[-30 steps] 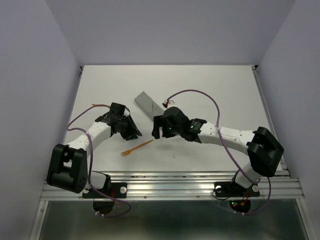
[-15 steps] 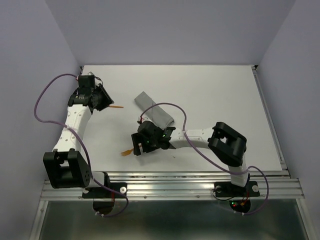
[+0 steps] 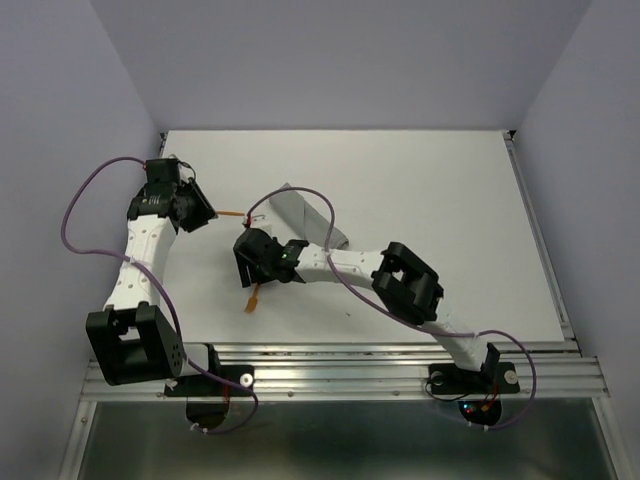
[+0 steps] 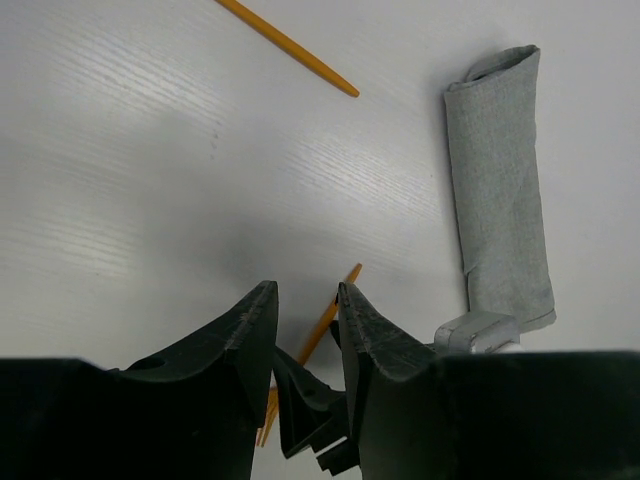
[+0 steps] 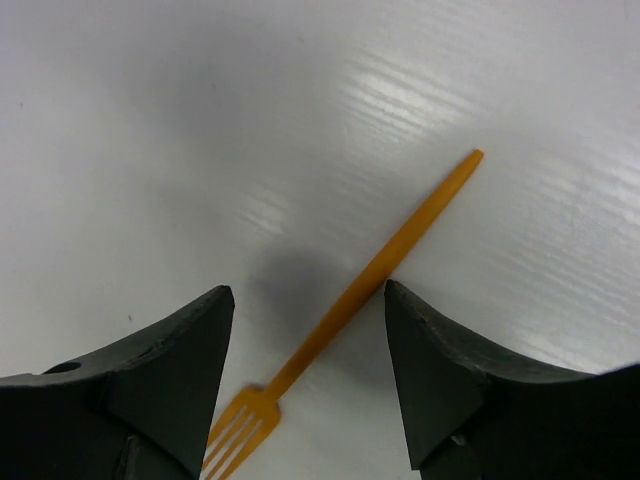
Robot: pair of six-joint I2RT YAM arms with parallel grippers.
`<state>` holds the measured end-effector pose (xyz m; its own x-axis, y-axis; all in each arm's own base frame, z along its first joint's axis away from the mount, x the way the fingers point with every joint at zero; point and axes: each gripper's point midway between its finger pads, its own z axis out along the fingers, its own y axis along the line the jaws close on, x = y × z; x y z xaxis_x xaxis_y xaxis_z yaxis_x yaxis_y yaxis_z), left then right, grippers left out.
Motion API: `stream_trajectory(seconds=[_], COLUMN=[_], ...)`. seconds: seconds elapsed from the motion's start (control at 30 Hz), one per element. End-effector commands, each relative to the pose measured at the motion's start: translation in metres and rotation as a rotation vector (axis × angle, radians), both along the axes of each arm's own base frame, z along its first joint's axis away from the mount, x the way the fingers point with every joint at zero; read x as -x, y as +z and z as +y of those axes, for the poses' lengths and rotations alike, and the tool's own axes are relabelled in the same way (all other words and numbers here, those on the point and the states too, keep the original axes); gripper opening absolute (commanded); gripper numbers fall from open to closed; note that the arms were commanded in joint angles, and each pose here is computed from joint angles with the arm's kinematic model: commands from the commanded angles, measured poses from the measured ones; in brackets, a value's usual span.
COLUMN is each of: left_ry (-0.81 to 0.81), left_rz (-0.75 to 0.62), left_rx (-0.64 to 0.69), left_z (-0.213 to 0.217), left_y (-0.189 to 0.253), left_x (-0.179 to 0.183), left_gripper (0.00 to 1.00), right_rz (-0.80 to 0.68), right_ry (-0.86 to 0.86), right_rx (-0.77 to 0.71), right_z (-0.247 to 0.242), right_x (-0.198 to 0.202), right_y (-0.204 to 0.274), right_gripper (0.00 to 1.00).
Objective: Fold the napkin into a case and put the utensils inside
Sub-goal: Pick up the fork from the center of the board.
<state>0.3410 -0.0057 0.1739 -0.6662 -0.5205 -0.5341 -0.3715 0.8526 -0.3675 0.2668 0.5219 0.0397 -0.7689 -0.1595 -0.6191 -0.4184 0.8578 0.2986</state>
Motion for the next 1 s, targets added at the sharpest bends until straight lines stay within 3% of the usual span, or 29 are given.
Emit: stream_trajectory(seconds=[0.0,0.2,0.3,0.37,0.53,0.57,0.63,0.67,0.77,0.97], left_ry=[-0.017,-0.021,-0.024,-0.03,-0.031,-0.032,-0.034,-0.036,-0.037,-0.041], left_rz=[-0.037,-0.039,-0.042,-0.043,-0.046,-0.048,-0.048,-0.051,-0.056,-0.051], left_rx=[-0.015,0.005,0.032,0.041,0.049,0.052,0.056,0.058,0.061,0.06], left_z=[0.005,0.005,0.0,-0.002,-0.003,-0.004,-0.005,-0.005,-0.006,-0.006], left_y=[0.008,0.005,0.004,0.002,0.002,0.003,0.003,0.004,0.005,0.002], left_x=[0.004,0.003,0.002,0.002,0.004,0.003,0.003,0.003,0.003,0.005], left_gripper=[0.42,0.42,0.42,0.42,0.42,0.42,0.42,0.42,0.42,0.42], right_rz=[-0.04,-0.167,-0.229,-0.277,-0.409,-0.415,-0.384,-0.378,-0.345,-0.258], right_ry=[-0.017,0.061,0.098,0.179,0.274,0.288,0.32,0.321,0.327,0.356], right_rx=[0.319,0.423,0.455,0.502,0.489,0.462,0.42,0.392,0.359,0.321], right_z=[-0.043,-0.044,-0.048,-0.057,-0.06,-0.059,-0.058,-0.055,-0.056,-0.065], right_x=[0.0,0.004,-0.003,-0.004,-0.011,-0.013,-0.007,-0.005,0.003,0.024], right_y=[-0.056,-0.044,-0.039,-0.04,-0.022,-0.012,-0.013,-0.006,-0.005,-0.003], right_gripper=[0.63,0.42,0.18,0.15,0.23,0.34,0.41,0.5,0.58,0.58])
